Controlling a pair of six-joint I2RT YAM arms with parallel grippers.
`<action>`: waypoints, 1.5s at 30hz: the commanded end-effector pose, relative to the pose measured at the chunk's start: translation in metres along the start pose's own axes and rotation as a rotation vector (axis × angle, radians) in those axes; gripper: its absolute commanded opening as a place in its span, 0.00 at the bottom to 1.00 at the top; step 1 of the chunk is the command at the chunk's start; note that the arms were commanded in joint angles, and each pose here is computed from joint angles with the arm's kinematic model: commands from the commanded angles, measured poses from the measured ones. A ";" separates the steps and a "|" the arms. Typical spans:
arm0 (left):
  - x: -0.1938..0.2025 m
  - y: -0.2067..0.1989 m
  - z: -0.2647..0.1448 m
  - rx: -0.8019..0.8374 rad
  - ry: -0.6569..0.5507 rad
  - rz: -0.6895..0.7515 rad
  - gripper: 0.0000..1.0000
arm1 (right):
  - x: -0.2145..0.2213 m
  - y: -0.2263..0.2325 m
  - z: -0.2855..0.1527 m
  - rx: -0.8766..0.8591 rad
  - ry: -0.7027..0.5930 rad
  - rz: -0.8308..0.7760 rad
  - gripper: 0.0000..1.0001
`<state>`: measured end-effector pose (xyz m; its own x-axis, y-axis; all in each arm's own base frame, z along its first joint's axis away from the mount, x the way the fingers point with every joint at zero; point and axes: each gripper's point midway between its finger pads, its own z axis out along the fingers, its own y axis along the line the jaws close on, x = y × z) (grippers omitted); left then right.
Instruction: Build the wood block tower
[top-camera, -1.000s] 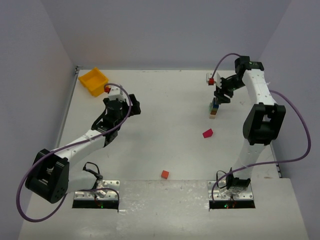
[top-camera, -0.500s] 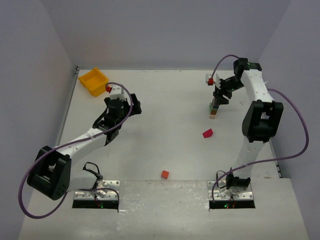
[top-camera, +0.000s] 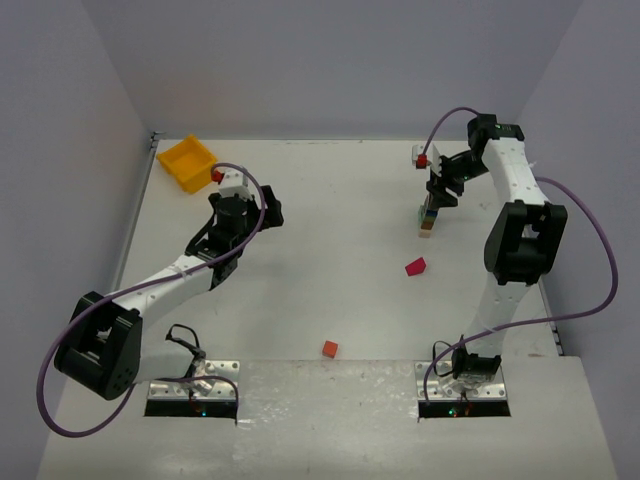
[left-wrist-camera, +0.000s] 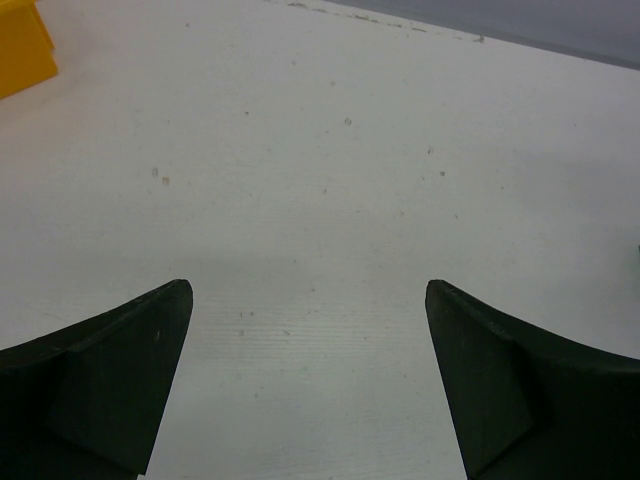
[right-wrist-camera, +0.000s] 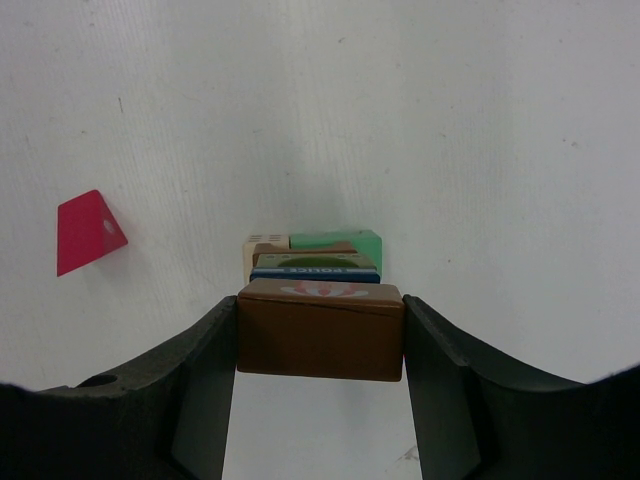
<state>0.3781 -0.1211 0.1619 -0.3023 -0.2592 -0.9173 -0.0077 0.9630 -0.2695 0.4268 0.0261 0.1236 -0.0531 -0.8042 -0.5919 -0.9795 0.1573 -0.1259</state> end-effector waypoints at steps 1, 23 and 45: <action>-0.025 -0.011 0.002 0.029 -0.058 -0.011 1.00 | -0.005 -0.008 -0.007 0.031 -0.017 -0.035 0.48; -0.024 -0.015 0.004 0.046 -0.052 -0.005 1.00 | -0.001 -0.007 -0.005 0.024 -0.009 -0.027 0.53; -0.024 -0.009 0.006 0.012 -0.050 0.002 1.00 | 0.002 -0.003 0.000 0.007 -0.013 -0.025 0.54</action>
<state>0.3818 -0.1231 0.1596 -0.3130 -0.2480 -0.9168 -0.0051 0.9657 -0.2595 0.4254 0.0230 0.1209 -0.0592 -0.8071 -0.5874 -0.9798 0.1597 -0.1207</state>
